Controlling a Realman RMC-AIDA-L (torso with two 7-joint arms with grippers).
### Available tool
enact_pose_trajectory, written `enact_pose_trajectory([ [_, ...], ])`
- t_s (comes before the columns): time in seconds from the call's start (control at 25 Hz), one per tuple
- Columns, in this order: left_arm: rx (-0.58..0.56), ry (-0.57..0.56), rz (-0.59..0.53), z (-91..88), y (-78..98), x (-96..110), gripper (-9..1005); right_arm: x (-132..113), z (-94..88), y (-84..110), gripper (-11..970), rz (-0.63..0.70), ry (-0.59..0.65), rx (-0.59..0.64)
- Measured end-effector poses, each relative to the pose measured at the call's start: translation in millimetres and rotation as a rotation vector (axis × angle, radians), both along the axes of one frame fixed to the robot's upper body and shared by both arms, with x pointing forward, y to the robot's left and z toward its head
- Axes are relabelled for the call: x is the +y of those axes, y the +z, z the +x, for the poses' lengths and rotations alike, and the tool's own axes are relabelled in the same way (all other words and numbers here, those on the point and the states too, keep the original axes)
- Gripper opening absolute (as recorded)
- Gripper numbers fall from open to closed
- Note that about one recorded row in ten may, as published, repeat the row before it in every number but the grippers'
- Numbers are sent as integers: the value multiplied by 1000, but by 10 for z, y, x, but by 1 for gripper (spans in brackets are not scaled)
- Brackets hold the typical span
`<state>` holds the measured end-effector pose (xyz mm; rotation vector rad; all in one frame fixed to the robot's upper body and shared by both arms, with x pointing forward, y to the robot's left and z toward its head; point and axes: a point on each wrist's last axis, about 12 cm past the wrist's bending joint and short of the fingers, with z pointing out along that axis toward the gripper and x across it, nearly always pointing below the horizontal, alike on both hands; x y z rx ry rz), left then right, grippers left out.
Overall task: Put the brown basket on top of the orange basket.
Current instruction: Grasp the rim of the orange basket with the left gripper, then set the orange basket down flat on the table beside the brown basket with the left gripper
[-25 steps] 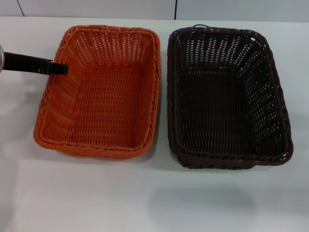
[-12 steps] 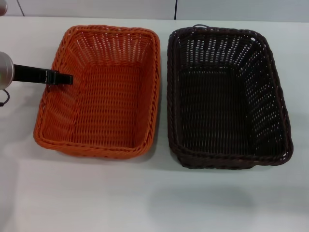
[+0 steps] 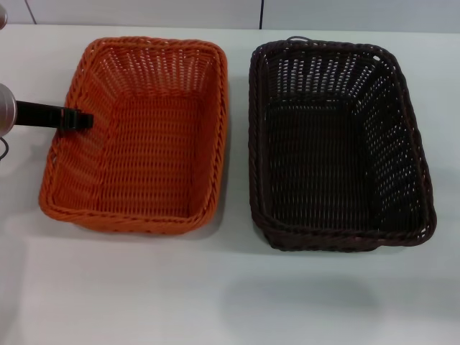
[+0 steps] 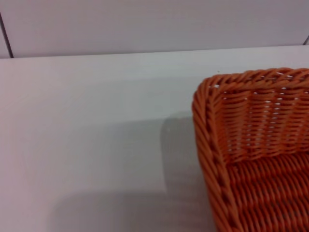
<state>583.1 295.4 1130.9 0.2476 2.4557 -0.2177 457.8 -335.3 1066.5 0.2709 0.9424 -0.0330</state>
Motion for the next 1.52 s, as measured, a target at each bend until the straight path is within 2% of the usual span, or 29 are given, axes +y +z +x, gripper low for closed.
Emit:
enact_pose_trajectory([
  [0.32,-17,-64,36,6,24,-16,413,11,4,2,822,4,2,-3],
  [0.52,-46,-216,128,18,91,27,312,21,-1,16,821,11,6,-18],
  [0.68,-65,-242,130,32,137,68,227,23,-2,22,821,10,7,-23],
  [0.72,-65,-242,130,32,137,68,227,24,0,23,821,10,7,-24],
  [0.76,-135,-300,103,87,315,185,227,25,1,25,821,10,8,-25],
  [0.88,-135,-300,103,87,315,185,226,23,2,32,821,8,8,-31],
  [0.96,-195,-422,60,152,586,272,226,20,-4,42,821,6,5,-40],
  [1.08,-215,-476,42,180,678,275,219,19,-8,50,821,5,4,-47],
  [1.16,-229,-568,41,193,788,241,215,20,-13,59,821,3,4,-56],
  [1.24,-230,-595,41,191,810,225,214,19,-17,66,821,2,2,-63],
  [1.28,-232,-681,44,196,860,156,213,19,-19,69,821,1,2,-66],
  [1.52,-244,-797,58,216,895,41,208,27,-20,79,821,-2,6,-76],
])
